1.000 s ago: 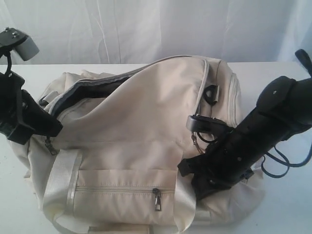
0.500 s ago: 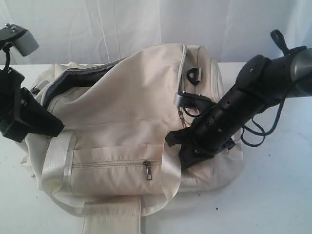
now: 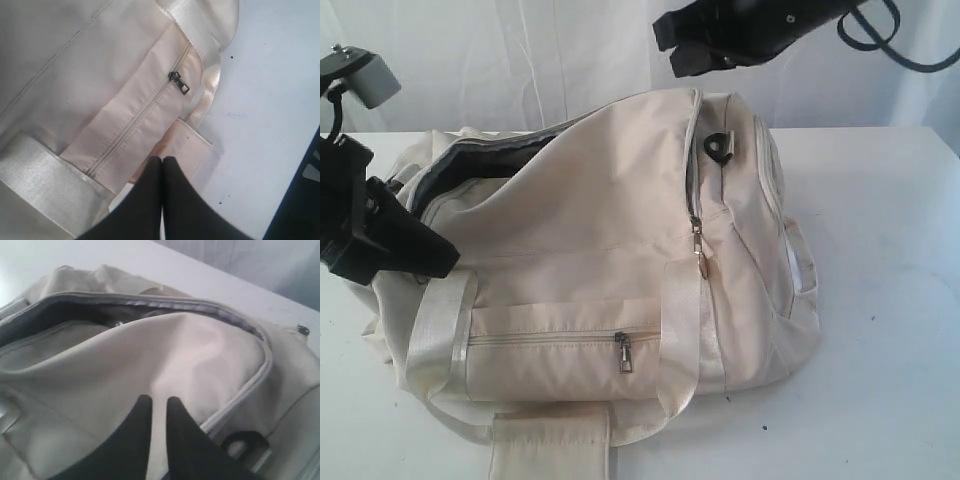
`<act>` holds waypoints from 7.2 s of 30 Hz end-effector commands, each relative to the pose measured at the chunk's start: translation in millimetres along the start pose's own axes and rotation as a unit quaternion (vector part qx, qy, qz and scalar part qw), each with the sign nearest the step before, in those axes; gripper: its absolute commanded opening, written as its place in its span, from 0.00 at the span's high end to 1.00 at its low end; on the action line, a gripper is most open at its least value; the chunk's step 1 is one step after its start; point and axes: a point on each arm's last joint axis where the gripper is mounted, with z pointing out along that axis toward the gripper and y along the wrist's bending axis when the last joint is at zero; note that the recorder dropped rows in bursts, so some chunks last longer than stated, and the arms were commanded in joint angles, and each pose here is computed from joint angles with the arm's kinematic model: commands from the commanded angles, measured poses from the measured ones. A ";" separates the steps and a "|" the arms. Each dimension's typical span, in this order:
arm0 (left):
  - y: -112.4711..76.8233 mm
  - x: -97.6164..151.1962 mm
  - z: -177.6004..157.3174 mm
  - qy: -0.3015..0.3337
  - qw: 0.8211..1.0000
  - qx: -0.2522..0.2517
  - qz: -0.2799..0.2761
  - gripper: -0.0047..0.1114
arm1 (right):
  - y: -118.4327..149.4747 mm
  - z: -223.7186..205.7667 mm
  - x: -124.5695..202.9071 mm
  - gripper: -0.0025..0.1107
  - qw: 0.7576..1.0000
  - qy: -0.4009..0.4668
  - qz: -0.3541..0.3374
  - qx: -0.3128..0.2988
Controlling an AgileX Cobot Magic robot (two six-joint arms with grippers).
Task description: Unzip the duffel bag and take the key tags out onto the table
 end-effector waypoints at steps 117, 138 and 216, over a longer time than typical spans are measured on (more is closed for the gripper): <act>-18.4 -5.8 -27.9 -0.022 0.999 -0.016 0.021 0.96 | 59.3 63.3 48.0 0.85 0.988 0.129 -0.077 -0.021; -19.2 -5.9 -27.9 -0.023 0.999 -0.011 0.020 0.96 | 115.0 106.9 94.9 0.85 0.929 0.251 -0.056 -0.266; 25.9 12.8 34.7 0.086 0.995 -0.005 -0.052 0.96 | 50.1 105.3 44.9 0.85 0.986 0.121 -0.099 0.055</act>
